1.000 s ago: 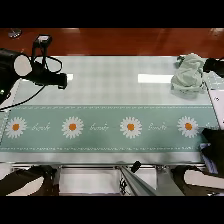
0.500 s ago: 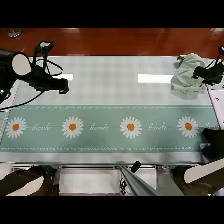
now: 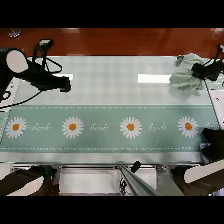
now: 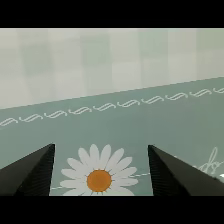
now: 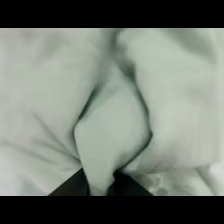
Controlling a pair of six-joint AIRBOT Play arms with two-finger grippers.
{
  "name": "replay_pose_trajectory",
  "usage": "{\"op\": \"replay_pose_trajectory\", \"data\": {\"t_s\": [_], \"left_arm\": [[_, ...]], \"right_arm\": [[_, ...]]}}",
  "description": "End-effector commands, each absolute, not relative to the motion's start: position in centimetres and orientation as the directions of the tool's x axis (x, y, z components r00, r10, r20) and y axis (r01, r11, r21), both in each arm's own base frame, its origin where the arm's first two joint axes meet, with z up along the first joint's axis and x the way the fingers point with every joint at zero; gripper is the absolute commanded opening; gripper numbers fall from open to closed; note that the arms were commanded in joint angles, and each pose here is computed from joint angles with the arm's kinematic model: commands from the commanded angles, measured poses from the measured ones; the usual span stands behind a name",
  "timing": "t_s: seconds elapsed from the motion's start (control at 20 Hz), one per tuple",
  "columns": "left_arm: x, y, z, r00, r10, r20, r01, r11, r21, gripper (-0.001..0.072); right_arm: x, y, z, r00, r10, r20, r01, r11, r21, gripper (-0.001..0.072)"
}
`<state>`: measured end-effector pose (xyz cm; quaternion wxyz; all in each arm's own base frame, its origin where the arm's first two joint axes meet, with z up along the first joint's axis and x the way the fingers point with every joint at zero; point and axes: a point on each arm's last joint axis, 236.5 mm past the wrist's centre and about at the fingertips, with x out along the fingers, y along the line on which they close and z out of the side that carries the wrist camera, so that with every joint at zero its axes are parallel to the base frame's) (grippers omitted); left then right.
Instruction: Fold the shirts.
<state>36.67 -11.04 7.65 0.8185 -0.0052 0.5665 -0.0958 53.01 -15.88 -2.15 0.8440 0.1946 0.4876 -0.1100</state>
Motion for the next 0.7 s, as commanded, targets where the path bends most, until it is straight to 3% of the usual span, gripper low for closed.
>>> {"op": "replay_pose_trajectory", "data": {"t_s": [0.0,0.2,0.35,0.5,0.65], "left_arm": [[37.6,-13.3,12.5,0.409,-0.264,-0.873,0.18,0.962,-0.207,0.0717],[38.2,-15.1,24.4,0.571,-0.376,-0.73,0.296,0.923,-0.245,0.0716],[36.0,-15.0,32.5,0.668,-0.419,-0.615,0.361,0.905,-0.224,0.0717],[32.3,-14.1,38.3,0.736,-0.437,-0.517,0.396,0.898,-0.195,0.0717],[28.8,-13.1,40.5,0.765,-0.439,-0.472,0.405,0.897,-0.176,0.0717]], "right_arm": [[54.7,-13.9,10.1,0.736,0.024,-0.677,0.258,0.914,0.312,0.0032],[50.6,-6.6,28.7,0.925,0.171,-0.34,-0.014,0.908,0.419,0.0032],[43.7,-1.0,39.0,0.963,0.227,-0.149,-0.173,0.936,0.305,0.0032],[36.7,3.1,44.9,0.959,0.282,-0.029,-0.268,0.935,0.23,0.0032],[31.8,5.5,46.4,0.944,0.328,-0.016,-0.319,0.927,0.199,0.0032]]}}
